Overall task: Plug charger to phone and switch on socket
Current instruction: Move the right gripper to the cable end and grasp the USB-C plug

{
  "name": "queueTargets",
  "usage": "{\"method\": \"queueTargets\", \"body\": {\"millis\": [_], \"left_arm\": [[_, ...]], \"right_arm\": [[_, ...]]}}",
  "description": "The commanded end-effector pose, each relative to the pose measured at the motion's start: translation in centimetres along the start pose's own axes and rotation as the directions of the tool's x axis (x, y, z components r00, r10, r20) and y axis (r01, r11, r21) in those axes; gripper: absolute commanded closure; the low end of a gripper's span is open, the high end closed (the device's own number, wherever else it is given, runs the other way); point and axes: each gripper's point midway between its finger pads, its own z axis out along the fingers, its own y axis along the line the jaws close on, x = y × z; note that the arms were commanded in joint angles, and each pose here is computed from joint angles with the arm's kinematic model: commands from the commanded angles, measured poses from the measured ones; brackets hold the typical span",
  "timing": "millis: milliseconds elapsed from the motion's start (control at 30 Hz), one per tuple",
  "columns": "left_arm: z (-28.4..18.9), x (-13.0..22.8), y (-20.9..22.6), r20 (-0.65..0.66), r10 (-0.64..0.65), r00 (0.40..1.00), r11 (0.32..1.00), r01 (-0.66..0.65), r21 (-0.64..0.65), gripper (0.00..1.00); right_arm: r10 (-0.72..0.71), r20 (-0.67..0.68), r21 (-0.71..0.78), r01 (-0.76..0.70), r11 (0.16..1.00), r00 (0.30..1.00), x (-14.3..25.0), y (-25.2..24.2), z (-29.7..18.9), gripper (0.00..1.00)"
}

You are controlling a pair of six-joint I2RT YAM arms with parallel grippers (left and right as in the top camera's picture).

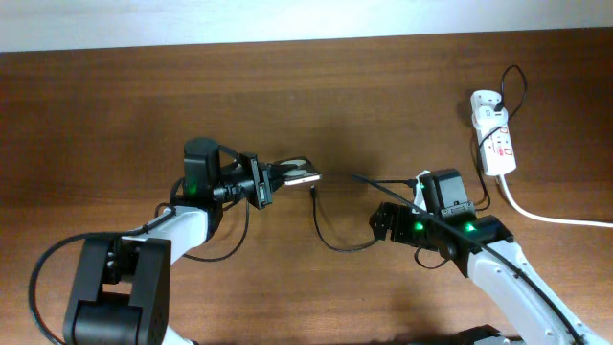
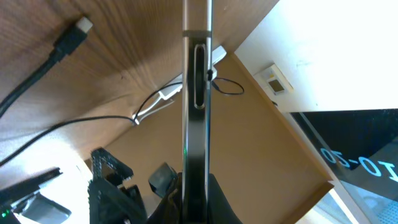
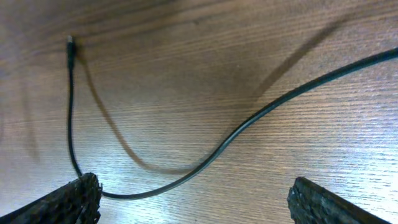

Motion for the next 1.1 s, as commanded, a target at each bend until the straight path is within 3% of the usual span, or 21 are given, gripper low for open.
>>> {"method": "queueTargets", "body": {"millis": [0, 1067], "left_arm": [[-0.03, 1.12, -0.71, -0.056, -0.02, 0.998, 1.0, 0.019, -0.004, 1.0], [-0.03, 1.11, -0.71, -0.056, -0.019, 0.998, 1.0, 0.019, -0.004, 1.0]], "right_arm": [[0.0, -0.034, 0.036, 0.001, 0.999, 0.999, 0.53, -0.86, 0.93, 0.02], [0.007, -0.057, 0.049, -0.004, 0.999, 0.998, 0.83, -1.19, 1.5, 0.01]]}}
